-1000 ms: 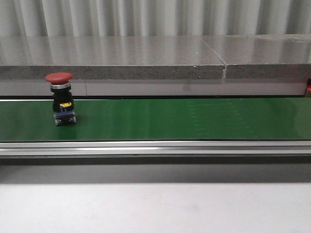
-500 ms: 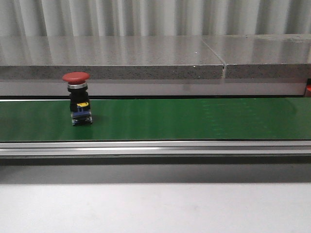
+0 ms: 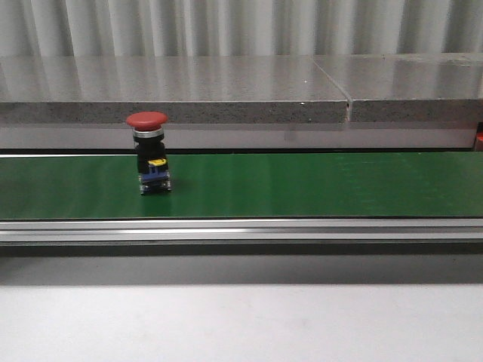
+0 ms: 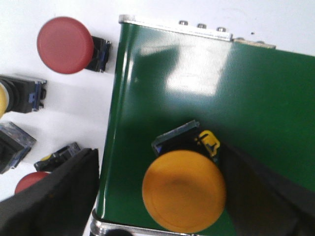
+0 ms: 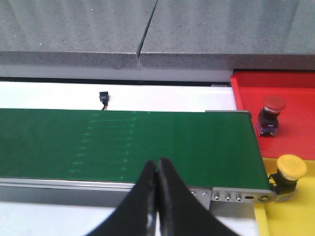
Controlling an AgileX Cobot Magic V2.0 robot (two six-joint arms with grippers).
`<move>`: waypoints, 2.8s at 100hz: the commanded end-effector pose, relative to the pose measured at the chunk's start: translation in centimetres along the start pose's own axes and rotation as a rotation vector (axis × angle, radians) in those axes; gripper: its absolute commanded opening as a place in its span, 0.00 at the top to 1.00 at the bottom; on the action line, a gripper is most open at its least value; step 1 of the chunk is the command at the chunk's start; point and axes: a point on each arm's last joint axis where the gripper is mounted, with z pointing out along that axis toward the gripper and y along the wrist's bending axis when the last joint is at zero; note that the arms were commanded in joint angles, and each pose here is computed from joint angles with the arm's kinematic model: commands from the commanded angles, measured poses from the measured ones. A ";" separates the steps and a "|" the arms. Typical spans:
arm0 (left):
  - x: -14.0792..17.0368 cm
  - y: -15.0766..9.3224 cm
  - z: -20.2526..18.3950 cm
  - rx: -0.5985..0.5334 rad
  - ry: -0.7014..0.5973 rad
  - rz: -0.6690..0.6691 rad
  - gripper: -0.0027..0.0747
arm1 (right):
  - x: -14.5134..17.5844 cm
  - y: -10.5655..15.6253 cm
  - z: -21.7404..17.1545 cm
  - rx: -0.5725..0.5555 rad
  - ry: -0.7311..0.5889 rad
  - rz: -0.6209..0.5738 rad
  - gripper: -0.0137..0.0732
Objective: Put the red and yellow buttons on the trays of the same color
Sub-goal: 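Grasp a yellow push-button from the cluster with the left gripper, then set the yellow button on the belt and open the left gripper, then lower the right gripper onto the red button on the belt and grasp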
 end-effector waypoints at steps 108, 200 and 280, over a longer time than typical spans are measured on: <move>13.7 -4.8 -13.5 0.246 -0.595 0.260 0.99 | -1.2 0.0 -0.2 0.004 -0.081 -0.007 0.95; 25.3 -0.6 -13.5 0.305 -0.867 0.232 0.99 | -1.4 0.0 -0.2 -0.001 -0.103 0.003 0.95; 25.3 -0.6 -13.5 0.307 -0.867 0.231 0.99 | -4.9 -0.1 6.5 -0.025 0.208 -0.042 0.94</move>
